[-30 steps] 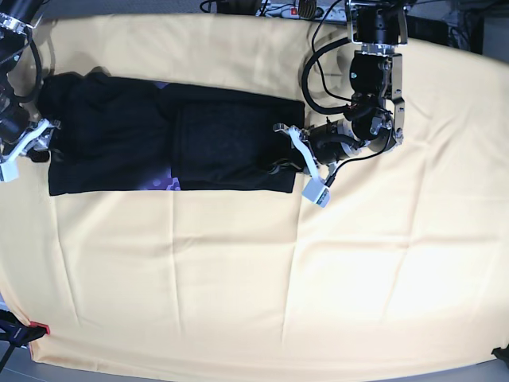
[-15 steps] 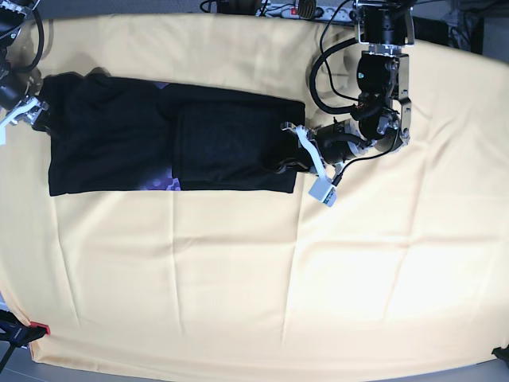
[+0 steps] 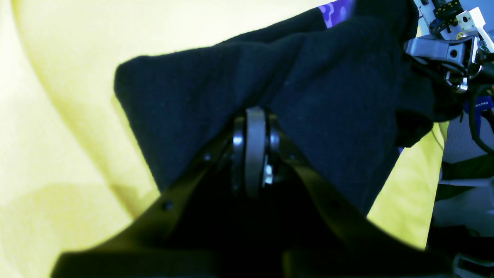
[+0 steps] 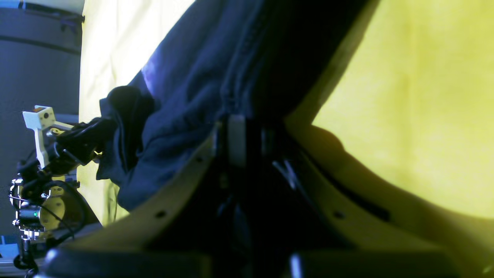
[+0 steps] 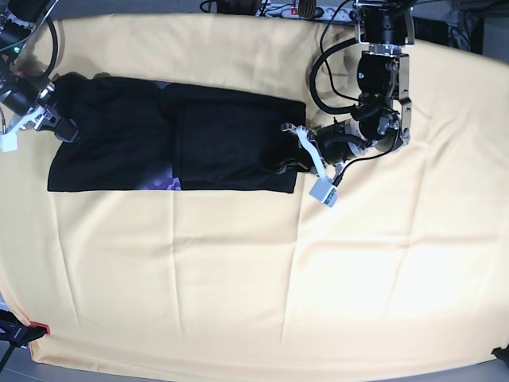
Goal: Fold the T-shirt properly
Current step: 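Fold the strip end with the left gripper toward the right gripper, then grasp the other strip end with the right gripper and fold it over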
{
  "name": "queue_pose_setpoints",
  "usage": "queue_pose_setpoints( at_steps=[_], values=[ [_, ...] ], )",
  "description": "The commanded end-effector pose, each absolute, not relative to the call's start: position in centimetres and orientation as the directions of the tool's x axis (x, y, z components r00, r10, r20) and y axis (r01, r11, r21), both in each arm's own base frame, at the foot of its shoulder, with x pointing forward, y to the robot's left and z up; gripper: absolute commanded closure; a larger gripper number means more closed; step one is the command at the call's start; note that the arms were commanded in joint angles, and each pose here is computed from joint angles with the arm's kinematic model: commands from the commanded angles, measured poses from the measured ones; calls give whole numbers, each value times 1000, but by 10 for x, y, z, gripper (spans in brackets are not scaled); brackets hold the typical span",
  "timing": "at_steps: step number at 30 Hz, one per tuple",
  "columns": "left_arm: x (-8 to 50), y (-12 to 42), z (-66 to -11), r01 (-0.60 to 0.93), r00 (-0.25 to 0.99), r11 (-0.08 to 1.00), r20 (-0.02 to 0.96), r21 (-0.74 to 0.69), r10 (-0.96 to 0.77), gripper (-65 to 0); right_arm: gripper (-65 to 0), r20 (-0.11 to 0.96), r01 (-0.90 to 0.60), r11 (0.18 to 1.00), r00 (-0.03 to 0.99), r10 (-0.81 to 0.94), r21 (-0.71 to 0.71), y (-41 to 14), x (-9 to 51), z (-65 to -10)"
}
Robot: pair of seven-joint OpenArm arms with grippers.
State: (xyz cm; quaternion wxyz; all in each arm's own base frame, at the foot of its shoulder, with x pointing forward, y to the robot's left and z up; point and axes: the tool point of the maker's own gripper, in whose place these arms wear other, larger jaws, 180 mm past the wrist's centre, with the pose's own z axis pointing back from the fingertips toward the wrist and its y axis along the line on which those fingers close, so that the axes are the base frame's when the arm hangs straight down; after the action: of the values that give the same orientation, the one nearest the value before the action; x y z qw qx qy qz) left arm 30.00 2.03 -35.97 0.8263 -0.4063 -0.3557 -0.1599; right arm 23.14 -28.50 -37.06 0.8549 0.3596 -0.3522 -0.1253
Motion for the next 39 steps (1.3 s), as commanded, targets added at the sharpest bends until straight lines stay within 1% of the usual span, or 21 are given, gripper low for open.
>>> queue_pose_setpoints(
  at_steps=[1,6,11,12,15,16,17,18,21,24,26,31,35,37,39],
  values=[
    [306,21,-351,568,676,616,736,-546,29,0,0,551,-66,726,699,-456,684,-294,238,-357],
    [307,18,-342,568,673,586,736,-578,73,0,0,585,-81,758,690,-426,647,-307,242,-346],
    [310,13,-320,586,653,511,740,-629,162,0,0,668,-155,820,672,-321,550,-316,251,-316],
    [310,15,-315,594,642,497,745,-633,181,-34,0,682,-170,831,668,-298,530,-316,253,-310],
    [312,25,-302,606,621,464,749,-646,231,-221,0,703,-186,878,679,-209,441,-317,254,-306],
    [313,30,-300,603,616,464,748,-649,246,-266,0,707,-186,895,684,-179,406,-319,254,-305],
    [315,38,-299,593,614,473,746,-652,259,-296,0,714,-186,908,683,-155,375,-322,255,-303],
    [317,46,-298,582,608,486,746,-652,272,-309,0,725,-191,917,675,-136,349,-324,257,-299],
    [322,72,-298,552,588,535,753,-640,296,-309,0,760,-227,934,647,-66,275,-325,262,-281],
    [323,97,-301,528,581,583,763,-618,283,-309,0,800,-293,937,599,25,190,-313,267,-257],
    [322,110,-304,517,583,608,768,-602,265,-309,0,823,-324,934,565,64,150,-300,268,-240],
    [311,125,-315,498,609,637,760,-588,226,-309,0,879,-438,888,469,88,144,-243,257,-212],
    [306,125,-319,489,620,636,750,-598,229,-309,0,923,-566,793,384,13,225,-185,242,-201],
    [303,124,-320,486,624,629,745,-607,237,-309,0,925,-601,751,379,-34,274,-159,240,-204],
    [299,124,-323,478,633,622,734,-620,245,-309,0,914,-634,697,398,-78,335,-130,239,-211]
  ],
)
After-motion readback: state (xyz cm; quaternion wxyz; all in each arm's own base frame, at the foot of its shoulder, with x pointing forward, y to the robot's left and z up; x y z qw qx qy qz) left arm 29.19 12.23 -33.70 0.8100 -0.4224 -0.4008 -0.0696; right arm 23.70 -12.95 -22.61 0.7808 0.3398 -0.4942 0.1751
